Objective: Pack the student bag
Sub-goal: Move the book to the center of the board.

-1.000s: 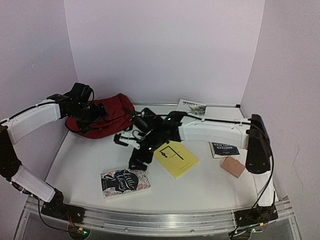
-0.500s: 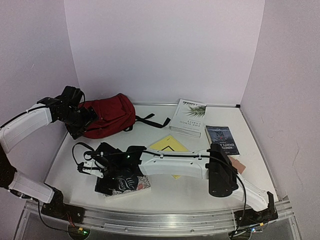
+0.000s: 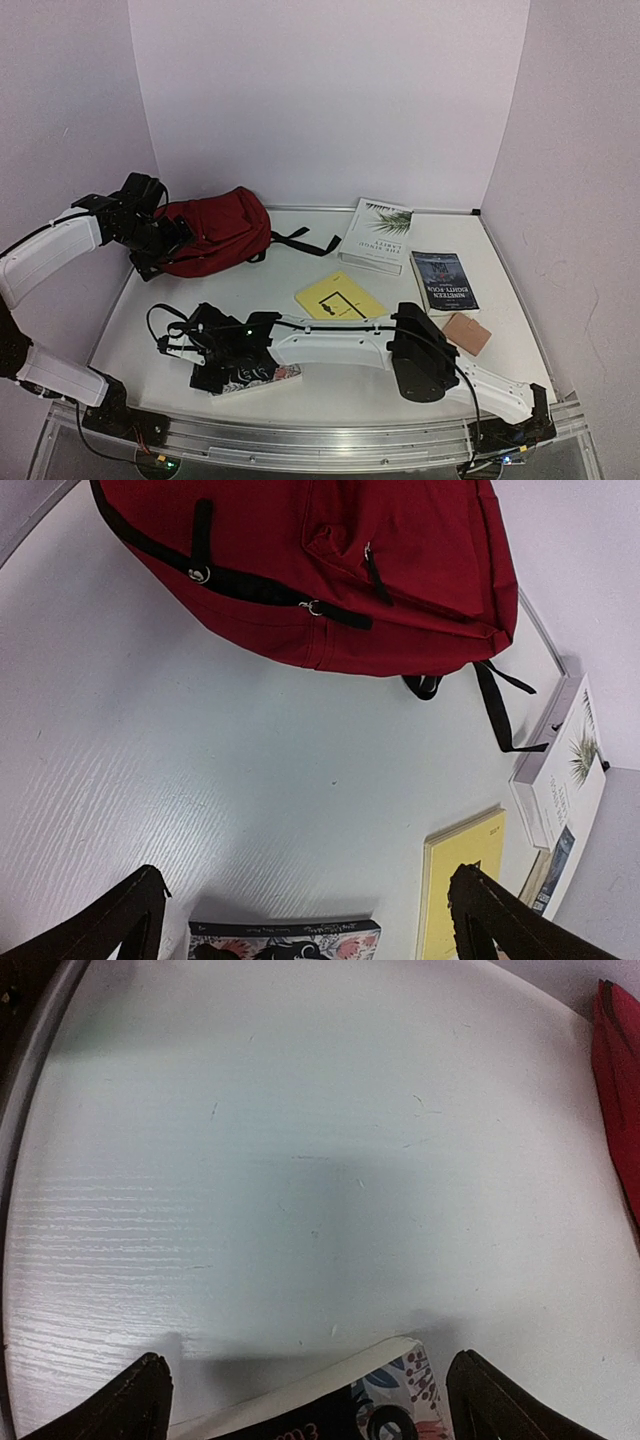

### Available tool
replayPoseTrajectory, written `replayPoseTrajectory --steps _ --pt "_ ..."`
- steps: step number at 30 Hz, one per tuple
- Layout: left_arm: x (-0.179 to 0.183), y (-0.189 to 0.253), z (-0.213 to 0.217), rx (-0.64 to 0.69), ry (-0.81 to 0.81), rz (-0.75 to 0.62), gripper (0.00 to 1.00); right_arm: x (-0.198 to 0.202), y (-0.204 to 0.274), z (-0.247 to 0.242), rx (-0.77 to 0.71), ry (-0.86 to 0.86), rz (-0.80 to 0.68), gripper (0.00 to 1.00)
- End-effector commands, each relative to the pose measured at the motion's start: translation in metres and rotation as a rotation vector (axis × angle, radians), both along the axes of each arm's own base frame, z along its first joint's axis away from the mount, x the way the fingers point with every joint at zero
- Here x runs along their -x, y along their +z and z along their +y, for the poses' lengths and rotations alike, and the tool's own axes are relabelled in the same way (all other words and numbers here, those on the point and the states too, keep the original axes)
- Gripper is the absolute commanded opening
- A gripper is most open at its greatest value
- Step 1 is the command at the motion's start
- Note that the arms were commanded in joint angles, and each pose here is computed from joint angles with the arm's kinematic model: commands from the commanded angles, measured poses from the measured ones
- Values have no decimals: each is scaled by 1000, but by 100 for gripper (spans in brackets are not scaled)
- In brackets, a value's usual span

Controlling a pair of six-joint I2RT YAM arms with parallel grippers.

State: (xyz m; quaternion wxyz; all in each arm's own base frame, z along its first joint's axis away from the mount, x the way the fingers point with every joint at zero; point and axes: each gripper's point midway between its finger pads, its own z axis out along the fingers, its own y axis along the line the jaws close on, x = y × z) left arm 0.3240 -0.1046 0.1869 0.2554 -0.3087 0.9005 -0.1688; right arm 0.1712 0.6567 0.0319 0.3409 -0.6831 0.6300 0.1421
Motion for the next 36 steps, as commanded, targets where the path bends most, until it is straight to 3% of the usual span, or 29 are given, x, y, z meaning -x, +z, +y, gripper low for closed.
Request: replayPoseTrajectory --steps 1,13,19,26,36 --pt "-4 14 2 -8 -5 -33 100 -44 -27 -45 141 -114 -42 89" --pt "-18 0 -5 -31 -45 -2 100 -110 -61 -165 371 -208 -9 85" --pt "-34 -21 -1 -113 -69 48 100 -142 -63 -217 424 -282 14 85" --pt "-65 -30 24 -140 -42 47 100 -165 -65 -262 449 -376 61 85" --pt "-120 -44 84 -147 25 74 100 -167 -56 -307 454 -446 124 86"
